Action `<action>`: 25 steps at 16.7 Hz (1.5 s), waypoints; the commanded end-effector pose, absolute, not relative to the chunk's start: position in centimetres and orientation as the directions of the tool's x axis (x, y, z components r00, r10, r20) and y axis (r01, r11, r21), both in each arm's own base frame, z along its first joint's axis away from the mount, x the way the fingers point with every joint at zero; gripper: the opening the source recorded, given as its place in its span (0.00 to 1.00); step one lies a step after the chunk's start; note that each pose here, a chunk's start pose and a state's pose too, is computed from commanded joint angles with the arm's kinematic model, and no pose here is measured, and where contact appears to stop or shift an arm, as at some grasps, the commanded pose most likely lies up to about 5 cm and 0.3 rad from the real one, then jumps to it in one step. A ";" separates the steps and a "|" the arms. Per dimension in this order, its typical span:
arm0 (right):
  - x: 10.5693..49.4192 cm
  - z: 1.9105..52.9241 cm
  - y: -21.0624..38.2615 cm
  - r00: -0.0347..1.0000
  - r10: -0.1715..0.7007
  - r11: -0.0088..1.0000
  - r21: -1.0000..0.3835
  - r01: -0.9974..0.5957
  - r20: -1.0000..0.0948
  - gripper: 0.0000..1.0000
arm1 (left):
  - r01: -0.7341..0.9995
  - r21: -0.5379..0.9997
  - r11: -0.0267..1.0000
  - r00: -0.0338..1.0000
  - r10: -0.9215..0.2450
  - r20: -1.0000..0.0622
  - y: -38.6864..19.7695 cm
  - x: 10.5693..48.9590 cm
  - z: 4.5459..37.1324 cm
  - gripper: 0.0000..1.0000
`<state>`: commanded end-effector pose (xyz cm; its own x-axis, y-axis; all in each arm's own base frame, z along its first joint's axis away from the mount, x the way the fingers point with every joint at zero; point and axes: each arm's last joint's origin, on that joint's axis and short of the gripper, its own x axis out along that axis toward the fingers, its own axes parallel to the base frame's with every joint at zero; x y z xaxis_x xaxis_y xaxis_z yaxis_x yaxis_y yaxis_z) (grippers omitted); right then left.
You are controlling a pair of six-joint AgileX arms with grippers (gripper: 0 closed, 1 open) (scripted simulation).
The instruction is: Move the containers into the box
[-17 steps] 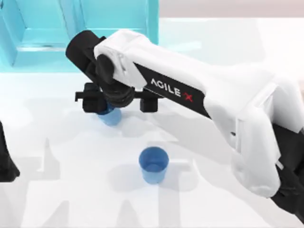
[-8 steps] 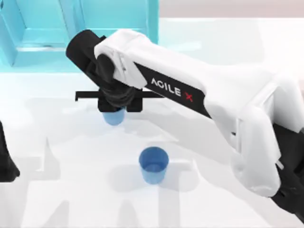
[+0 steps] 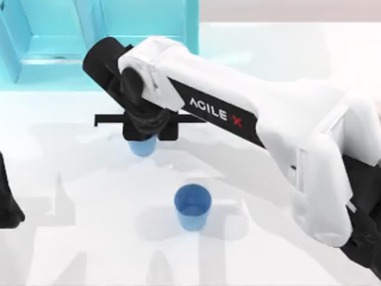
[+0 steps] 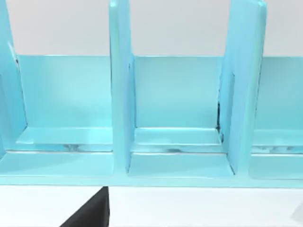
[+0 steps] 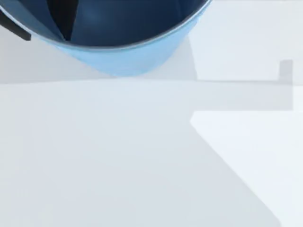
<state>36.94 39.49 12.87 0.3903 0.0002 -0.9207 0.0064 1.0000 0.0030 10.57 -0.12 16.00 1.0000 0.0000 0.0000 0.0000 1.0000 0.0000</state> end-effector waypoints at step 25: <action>40.4 24.2 19.4 0.317 -0.062 0.998 -0.063 0.006 -0.947 0.00 | 0.000 0.000 1.000 1.000 0.000 0.000 -0.1 10.6 16.0 1.00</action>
